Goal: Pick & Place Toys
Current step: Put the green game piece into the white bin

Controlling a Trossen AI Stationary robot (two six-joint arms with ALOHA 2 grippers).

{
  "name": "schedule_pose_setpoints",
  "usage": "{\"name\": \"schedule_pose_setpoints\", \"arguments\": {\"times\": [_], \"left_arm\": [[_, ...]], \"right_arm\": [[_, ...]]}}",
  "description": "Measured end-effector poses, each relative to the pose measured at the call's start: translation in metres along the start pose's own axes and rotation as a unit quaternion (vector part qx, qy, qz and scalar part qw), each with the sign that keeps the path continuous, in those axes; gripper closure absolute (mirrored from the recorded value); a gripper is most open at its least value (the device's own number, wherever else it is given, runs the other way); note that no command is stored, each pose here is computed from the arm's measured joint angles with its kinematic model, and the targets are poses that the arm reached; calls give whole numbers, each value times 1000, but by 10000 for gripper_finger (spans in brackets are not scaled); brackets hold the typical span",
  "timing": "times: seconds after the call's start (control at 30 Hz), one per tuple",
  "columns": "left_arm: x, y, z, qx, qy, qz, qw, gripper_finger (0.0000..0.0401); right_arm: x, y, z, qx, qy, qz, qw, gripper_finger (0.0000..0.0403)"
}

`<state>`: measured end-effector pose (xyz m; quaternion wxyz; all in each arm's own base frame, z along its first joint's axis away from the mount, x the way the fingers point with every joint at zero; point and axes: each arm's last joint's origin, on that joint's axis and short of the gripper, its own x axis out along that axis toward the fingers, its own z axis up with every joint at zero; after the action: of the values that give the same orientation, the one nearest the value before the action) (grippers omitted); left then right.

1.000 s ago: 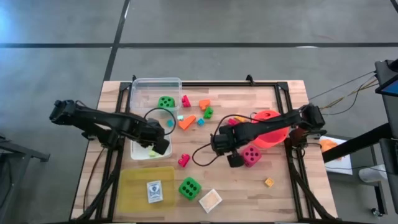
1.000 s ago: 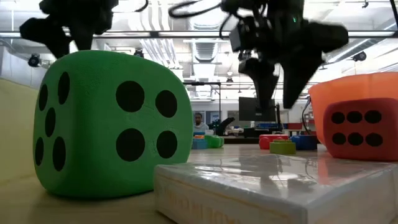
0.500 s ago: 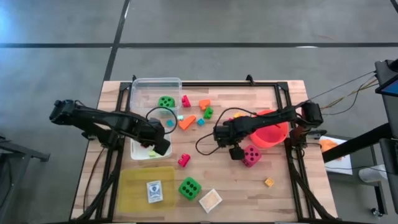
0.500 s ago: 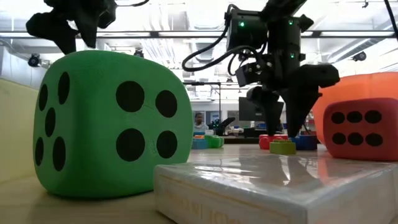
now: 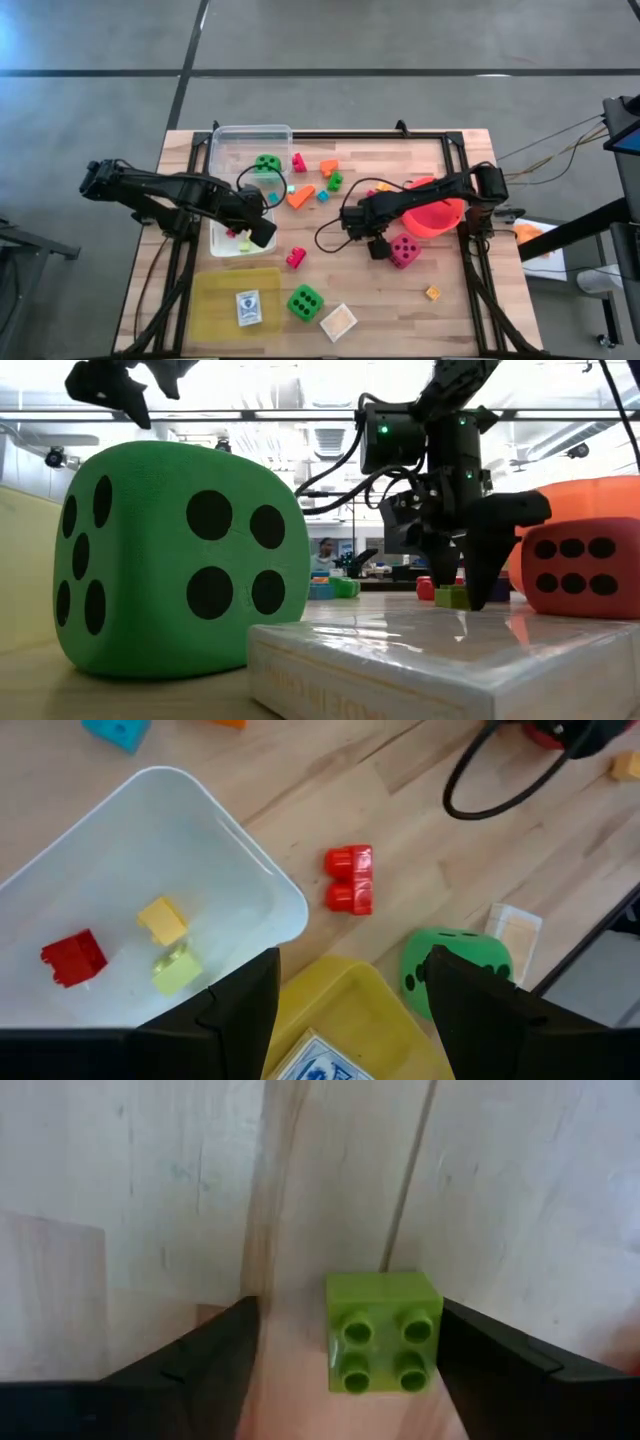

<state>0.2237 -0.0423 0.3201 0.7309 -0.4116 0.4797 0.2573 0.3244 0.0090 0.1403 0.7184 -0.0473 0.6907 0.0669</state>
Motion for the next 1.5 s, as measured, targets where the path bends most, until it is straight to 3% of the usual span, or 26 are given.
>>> {"name": "schedule_pose_setpoints", "arguments": {"times": [0.27, 0.53, 0.77, 0.93, 1.1, 1.27, 1.5], "left_arm": [[-1, -1, 1, 3, -4, -5, 1000, 163], [-1, -1, 1, 2, -4, -5, 1000, 163], [-1, -5, 3, 0, -27, -24, 999, 163], [-2, -22, 12, -23, -84, -104, 991, 163], [-3, -41, 24, -67, -135, -196, 969, 163], [-1, -50, 39, -104, -171, -233, 952, 163], [7, -53, 44, -116, -170, -235, 950, 163]], "right_arm": [[-1, -1, 3, 0, -6, -9, 1000, 272], [-23, 1, 0, 29, -39, -15, 999, 274], [-80, 3, -3, 82, -137, -17, 987, 274], [-138, 10, 1, 93, -279, -10, 956, 274], [-186, 20, 8, 90, -381, -22, 920, 274], [-207, 31, 27, 93, -411, -55, 905, 274], [-216, 43, 61, 86, -409, -61, 906, 274]]}}
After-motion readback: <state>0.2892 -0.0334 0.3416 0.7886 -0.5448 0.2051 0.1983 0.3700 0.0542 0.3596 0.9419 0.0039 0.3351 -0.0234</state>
